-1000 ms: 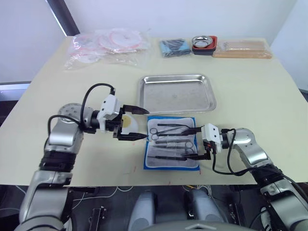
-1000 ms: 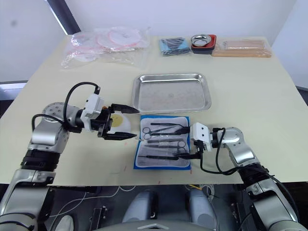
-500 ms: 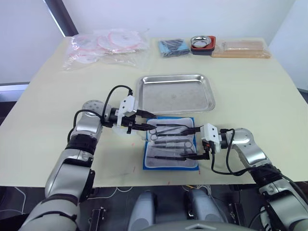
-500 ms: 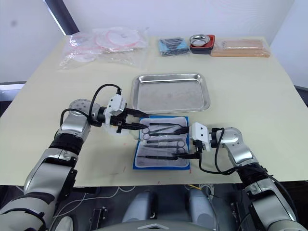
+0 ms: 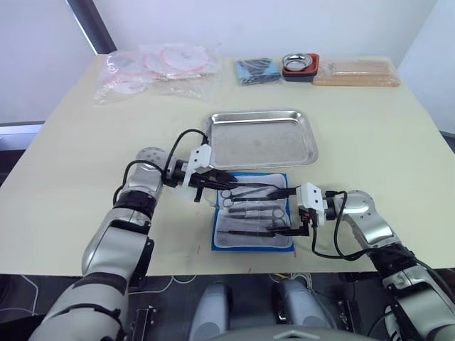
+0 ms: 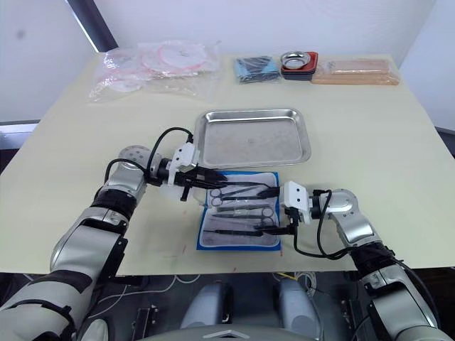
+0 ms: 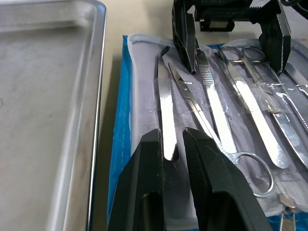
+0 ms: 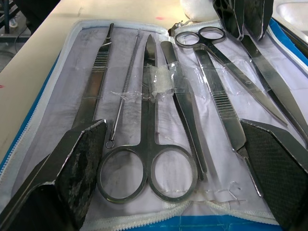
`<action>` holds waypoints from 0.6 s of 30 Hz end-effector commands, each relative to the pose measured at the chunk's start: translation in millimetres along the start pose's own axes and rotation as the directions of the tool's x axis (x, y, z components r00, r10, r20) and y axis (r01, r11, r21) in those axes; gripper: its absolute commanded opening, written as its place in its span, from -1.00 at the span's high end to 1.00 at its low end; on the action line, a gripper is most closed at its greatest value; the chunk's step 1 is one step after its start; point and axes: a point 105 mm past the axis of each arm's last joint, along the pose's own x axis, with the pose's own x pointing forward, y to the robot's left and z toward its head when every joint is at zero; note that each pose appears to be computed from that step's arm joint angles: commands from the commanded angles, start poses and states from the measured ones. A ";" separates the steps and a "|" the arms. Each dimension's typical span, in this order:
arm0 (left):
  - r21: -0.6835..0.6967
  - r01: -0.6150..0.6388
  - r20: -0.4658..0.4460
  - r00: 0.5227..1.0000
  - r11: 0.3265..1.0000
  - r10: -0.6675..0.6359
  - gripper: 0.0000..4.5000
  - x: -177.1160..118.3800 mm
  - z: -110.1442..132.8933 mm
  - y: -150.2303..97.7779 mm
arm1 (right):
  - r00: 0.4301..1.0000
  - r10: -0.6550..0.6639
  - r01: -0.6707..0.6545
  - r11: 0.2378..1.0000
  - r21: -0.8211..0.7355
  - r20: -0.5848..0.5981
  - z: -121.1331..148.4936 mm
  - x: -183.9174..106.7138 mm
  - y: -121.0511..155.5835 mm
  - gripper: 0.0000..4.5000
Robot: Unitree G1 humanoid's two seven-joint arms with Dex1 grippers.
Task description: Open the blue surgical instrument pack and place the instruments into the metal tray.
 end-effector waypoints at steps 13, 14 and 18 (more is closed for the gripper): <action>-0.051 0.025 -0.130 0.991 0.998 -0.032 0.65 8.2 -21.8 -1.9 | 0.995 0.016 -0.008 0.997 0.078 -0.093 -27.2 1.9 12.6 -1.00; -0.058 0.028 -0.137 0.990 0.998 -0.036 0.65 8.2 -23.2 -2.5 | 0.995 0.017 -0.010 0.997 0.078 -0.094 -27.2 1.9 13.0 -1.00; -0.104 0.054 -0.142 0.987 0.993 -0.069 0.76 9.2 -27.7 -7.4 | 0.995 0.018 -0.011 0.997 0.077 -0.093 -26.5 2.8 11.9 -1.00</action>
